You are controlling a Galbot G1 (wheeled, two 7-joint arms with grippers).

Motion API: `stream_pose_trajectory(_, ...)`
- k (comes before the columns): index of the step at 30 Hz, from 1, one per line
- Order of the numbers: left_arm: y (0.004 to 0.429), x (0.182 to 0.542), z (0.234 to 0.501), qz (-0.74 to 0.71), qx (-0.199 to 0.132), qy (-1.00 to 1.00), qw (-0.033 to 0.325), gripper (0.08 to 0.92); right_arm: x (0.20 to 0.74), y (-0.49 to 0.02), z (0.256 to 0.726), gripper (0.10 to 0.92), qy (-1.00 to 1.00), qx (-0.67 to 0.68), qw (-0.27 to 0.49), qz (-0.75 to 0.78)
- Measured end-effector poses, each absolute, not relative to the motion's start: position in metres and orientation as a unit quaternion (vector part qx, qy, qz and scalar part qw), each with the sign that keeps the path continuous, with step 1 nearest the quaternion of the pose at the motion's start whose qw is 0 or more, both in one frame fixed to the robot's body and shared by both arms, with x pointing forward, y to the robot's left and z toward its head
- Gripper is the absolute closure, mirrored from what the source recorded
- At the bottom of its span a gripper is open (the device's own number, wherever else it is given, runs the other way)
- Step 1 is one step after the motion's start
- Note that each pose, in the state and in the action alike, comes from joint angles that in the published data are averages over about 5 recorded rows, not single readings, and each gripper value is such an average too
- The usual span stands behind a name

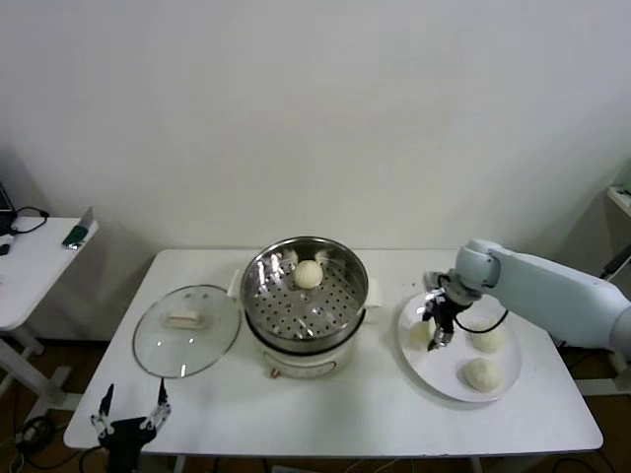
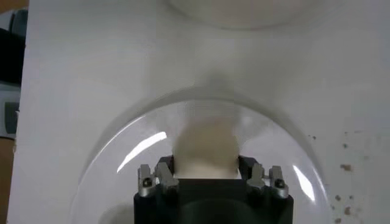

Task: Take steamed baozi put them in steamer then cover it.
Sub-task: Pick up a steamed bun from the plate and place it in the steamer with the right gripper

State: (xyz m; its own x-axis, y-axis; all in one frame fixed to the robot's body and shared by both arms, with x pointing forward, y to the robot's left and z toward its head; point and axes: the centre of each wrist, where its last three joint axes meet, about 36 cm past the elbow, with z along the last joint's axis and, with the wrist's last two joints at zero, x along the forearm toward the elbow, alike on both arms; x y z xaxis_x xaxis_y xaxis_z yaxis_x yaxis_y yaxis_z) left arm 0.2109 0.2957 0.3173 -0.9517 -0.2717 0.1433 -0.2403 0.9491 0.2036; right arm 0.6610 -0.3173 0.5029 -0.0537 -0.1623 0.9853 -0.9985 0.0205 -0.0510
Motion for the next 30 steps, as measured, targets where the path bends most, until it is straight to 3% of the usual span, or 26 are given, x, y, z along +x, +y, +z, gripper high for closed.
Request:
stream_pose_trajectory(9, 0.289, 0.211, 0.319, -0.092, 0.121, -0.985, 0.086, 0.177, 0.696, -0.298, 0.624, 0.344, -0.591, 0.509, 0.401, 0.480)
stream_pose_trajectory(16, 0.281, 0.211, 0.321, -0.092, 0.112, -0.986, 0.084, 0.177, 0.710, -0.242, 0.698, 0.344, -0.608, 0.515, 0.353, 0.490)
stream_pose_trajectory(23, 0.278, 0.208, 0.324, -0.097, 0.104, -0.986, 0.083, 0.177, 0.714, -0.163, 0.721, 0.344, -0.602, 0.534, 0.321, 0.499)
stream_pose_trajectory(30, 0.279, 0.204, 0.324, -0.101, 0.101, -0.986, 0.085, 0.177, 0.712, -0.089, 0.703, 0.344, -0.582, 0.553, 0.314, 0.507)
